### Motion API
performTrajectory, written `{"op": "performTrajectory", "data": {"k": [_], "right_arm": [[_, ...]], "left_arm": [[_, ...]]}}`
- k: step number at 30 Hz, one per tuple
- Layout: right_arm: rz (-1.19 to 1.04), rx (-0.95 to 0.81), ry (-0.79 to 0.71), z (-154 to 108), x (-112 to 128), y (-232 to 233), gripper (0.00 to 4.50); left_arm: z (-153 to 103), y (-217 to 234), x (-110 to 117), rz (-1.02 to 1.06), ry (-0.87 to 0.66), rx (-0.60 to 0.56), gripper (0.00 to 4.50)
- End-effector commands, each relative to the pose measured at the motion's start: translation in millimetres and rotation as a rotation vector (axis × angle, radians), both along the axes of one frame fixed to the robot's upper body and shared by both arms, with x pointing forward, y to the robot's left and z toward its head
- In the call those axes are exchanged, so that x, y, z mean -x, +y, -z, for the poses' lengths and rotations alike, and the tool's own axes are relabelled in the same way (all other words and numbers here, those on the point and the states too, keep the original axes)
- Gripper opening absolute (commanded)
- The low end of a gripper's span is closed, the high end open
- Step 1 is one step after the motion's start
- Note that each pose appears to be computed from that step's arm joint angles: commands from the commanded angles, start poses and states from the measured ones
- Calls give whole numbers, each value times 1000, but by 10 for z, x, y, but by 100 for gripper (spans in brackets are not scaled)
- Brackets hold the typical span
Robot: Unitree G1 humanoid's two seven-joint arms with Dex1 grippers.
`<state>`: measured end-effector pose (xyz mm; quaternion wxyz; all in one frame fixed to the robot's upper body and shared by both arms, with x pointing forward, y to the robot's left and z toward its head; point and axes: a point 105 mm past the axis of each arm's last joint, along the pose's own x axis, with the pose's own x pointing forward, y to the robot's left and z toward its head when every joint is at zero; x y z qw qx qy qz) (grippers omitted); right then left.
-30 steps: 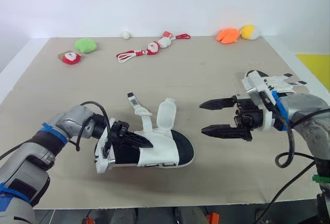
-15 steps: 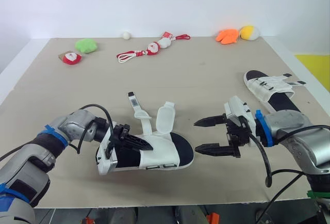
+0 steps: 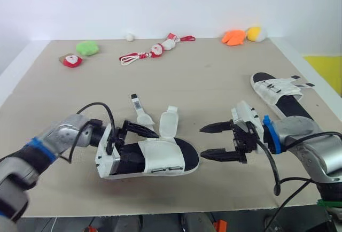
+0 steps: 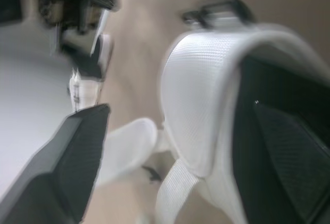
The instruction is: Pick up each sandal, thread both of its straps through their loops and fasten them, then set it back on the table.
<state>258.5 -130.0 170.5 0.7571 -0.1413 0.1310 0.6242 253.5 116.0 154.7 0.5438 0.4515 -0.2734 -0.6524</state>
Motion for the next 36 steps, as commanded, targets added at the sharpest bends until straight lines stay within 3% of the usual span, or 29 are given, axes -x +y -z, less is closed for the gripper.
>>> {"op": "performTrajectory", "data": {"k": [1, 4, 5, 7, 9, 13, 18, 26, 31, 36], "right_arm": [[-12, 27, -70, 11, 29, 46, 232], [-18, 33, -77, 92, 52, 101, 130], [-18, 40, -82, 128, 50, 119, 130], [-26, 47, -85, 208, 50, 171, 32], [-28, 46, -80, 289, 44, 228, 6], [-28, 35, -59, 383, 33, 307, 6], [-24, 59, -57, 520, 6, 345, 6], [-35, 58, -36, 583, -3, 415, 6], [-33, 161, -6, 807, 22, 381, 6], [-14, 192, -13, 869, -37, 375, 6]], "left_arm": [[-266, 126, 41, -163, 262, 72, 450], [-341, 235, 126, -310, 635, 88, 450], [-376, 251, 160, -335, 764, 86, 450], [-587, 232, 124, -358, 957, 184, 450], [-806, 178, 34, -346, 1064, 310, 450], [-1019, 66, -103, -302, 1227, 505, 450], [-916, -56, -215, -282, 1369, 643, 450], [-558, 31, -338, -456, 1404, 625, 450], [-504, 233, -320, -526, 1428, 664, 450], [-442, 383, -257, -548, 1562, 702, 450]]}}
